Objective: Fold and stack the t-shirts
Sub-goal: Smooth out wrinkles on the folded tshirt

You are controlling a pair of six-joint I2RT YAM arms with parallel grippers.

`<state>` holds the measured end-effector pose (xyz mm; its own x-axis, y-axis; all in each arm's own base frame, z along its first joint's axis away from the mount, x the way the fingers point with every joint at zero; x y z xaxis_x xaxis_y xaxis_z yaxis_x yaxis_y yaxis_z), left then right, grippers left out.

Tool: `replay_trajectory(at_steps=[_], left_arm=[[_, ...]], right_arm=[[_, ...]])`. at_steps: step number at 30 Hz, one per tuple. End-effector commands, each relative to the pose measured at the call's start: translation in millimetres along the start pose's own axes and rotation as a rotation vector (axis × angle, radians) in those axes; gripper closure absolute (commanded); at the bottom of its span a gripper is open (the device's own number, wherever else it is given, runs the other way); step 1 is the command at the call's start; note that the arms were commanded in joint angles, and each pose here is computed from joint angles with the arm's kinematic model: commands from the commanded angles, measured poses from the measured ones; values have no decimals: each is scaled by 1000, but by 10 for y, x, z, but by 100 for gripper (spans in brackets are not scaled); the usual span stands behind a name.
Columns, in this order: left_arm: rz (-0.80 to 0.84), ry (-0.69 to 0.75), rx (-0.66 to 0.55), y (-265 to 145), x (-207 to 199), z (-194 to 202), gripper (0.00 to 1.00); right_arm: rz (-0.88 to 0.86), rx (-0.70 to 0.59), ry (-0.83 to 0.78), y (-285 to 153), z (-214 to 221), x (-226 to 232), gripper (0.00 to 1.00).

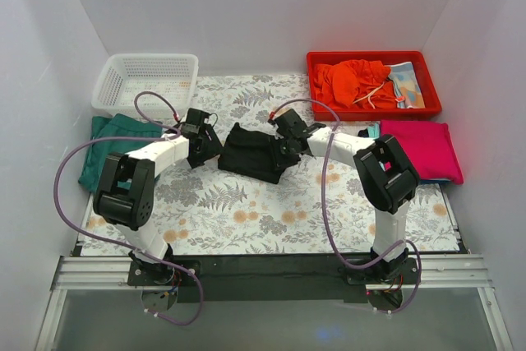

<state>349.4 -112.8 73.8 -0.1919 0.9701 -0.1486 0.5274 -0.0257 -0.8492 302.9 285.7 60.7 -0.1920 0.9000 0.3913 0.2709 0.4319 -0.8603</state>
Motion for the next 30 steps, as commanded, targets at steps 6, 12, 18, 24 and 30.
replay_trajectory(at_steps=[6,12,18,24,30], left_arm=[[51,47,93,-225,111,579,35],[59,72,124,-419,131,915,35],[139,65,34,-711,40,844,36],[192,135,-33,-845,-128,632,36],[285,206,-43,-875,-371,664,36]], right_arm=[[217,180,-3,-149,700,-564,63],[278,168,-6,-467,835,-688,65],[219,-55,8,-938,387,-373,67],[58,-174,-30,-1155,-159,231,65],[-45,-98,-81,-860,-218,649,64]])
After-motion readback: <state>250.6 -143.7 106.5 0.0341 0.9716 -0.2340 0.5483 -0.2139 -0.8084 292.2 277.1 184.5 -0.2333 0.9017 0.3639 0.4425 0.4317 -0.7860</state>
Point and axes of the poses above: each gripper's point midway between its finger pads, its own y axis out along the fingers, its own x axis along the line the jaws close on, z = x × y, the point moved 4 cm from there along -y, back along the fingers, and after that the axes turned 14 degrees about y, right-handed, at the moved point
